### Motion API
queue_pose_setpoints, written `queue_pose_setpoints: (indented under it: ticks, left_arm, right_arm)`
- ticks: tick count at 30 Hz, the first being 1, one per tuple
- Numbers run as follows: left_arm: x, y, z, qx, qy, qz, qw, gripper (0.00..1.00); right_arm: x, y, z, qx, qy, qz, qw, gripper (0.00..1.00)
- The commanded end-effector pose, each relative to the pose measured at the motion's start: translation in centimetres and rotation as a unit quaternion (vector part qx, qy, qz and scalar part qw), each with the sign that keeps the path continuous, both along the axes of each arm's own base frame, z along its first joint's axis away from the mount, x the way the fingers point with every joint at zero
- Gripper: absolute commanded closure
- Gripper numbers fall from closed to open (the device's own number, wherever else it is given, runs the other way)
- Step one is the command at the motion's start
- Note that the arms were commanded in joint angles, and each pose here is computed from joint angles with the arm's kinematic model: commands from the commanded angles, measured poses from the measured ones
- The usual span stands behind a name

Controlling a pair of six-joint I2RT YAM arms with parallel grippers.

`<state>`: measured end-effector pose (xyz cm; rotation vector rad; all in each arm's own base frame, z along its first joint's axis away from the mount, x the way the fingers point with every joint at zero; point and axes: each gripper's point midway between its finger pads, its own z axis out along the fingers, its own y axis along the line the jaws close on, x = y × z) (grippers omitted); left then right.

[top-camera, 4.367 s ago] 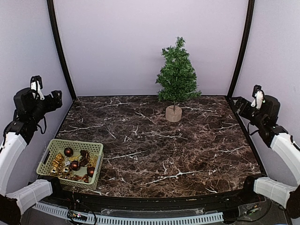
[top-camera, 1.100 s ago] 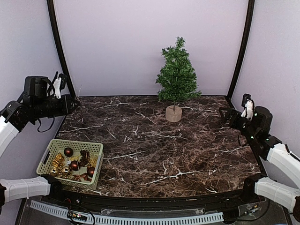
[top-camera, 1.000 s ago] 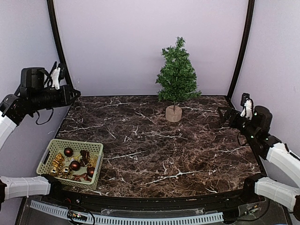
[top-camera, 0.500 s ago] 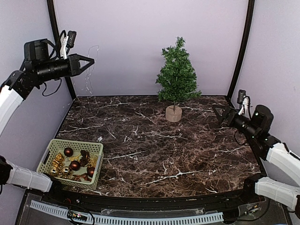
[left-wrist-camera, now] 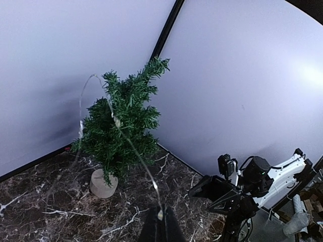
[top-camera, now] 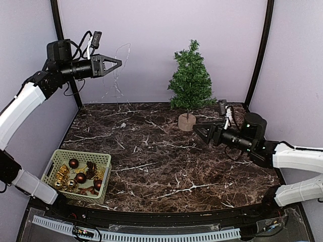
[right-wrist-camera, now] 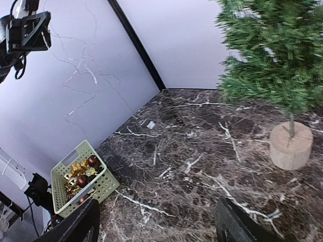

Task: Decorate the small christmas tree
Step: Pass from the left arm to the right

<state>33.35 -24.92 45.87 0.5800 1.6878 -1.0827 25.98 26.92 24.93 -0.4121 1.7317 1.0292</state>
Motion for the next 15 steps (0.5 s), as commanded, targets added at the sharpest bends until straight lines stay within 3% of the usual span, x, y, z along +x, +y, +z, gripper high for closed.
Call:
queue_pose_setpoints:
  ticks: [1,7,15]
  left_arm:
    - [-2.2,-2.7,2.1,-0.022,-0.03,-0.066,0.997,1.0]
    - [-3.4,-5.6,2.1,-0.024,-0.032,-0.112,0.993,1.0]
    - [-5.0,-7.9,2.6,-0.044,-0.023,-0.166,0.985,1.0]
  right_arm:
    - [0.1,4.3,2.9,0.03,-0.057,0.021,0.998,0.23]
    - [-0.7,11.3,1.4,0.026,-0.059,0.082,0.995,0.29]
    - [-1.3,16.8,1.0,0.045,-0.07,0.133,0.988,0.27]
